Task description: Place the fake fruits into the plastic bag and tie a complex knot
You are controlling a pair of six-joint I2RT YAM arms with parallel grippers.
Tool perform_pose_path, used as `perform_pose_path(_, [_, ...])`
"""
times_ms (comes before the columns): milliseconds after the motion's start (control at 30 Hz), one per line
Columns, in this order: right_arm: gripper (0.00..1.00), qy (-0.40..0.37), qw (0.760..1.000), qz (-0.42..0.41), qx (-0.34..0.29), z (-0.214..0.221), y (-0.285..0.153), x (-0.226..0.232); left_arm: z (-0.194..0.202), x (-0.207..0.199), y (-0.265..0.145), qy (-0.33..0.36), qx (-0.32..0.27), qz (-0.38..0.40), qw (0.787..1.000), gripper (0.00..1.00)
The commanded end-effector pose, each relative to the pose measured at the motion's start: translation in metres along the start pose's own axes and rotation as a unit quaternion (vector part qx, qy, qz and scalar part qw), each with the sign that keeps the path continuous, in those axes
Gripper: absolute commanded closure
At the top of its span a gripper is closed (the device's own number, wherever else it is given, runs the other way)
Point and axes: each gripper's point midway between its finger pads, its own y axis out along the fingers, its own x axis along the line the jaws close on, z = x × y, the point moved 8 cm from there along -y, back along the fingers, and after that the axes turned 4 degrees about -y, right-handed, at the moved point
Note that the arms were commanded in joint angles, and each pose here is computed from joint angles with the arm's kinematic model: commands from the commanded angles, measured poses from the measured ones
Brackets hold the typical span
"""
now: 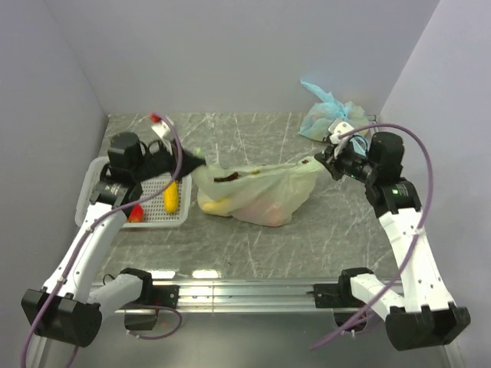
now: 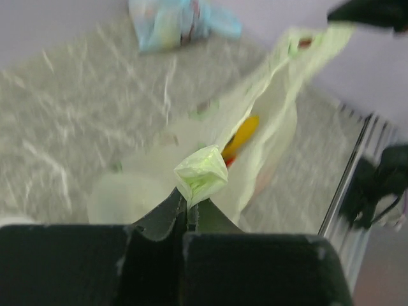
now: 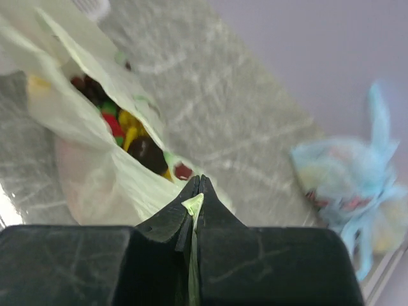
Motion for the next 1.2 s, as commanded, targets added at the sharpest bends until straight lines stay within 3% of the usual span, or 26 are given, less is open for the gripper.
perform_pose_path(0, [1.0, 0.051, 0.994, 0.057, 0.076, 0.041, 0.009, -0.009, 0.045, 0.005, -0.019, 0.09, 0.053, -0.004, 0.994, 0.99])
perform_pose_path(167, [1.0, 0.122, 0.982, 0.069, 0.125, 0.084, 0.031, -0.009, 0.109, 0.005, -0.033, 0.133, 0.146, 0.081, 0.977, 0.99])
perform_pose_path(400, [1.0, 0.177, 0.965, 0.074, 0.176, 0.136, 0.067, -0.015, 0.162, 0.036, -0.027, 0.138, 0.239, 0.076, 0.958, 0.99])
perform_pose_path(833, [1.0, 0.255, 0.93, 0.038, 0.262, 0.212, 0.106, -0.002, 0.208, 0.061, -0.014, 0.124, 0.319, 0.083, 0.936, 0.99])
perform_pose_path(1167, [1.0, 0.264, 0.916, 0.027, 0.301, 0.231, 0.11, 0.001, 0.232, 0.061, -0.007, 0.112, 0.368, 0.093, 0.918, 0.99])
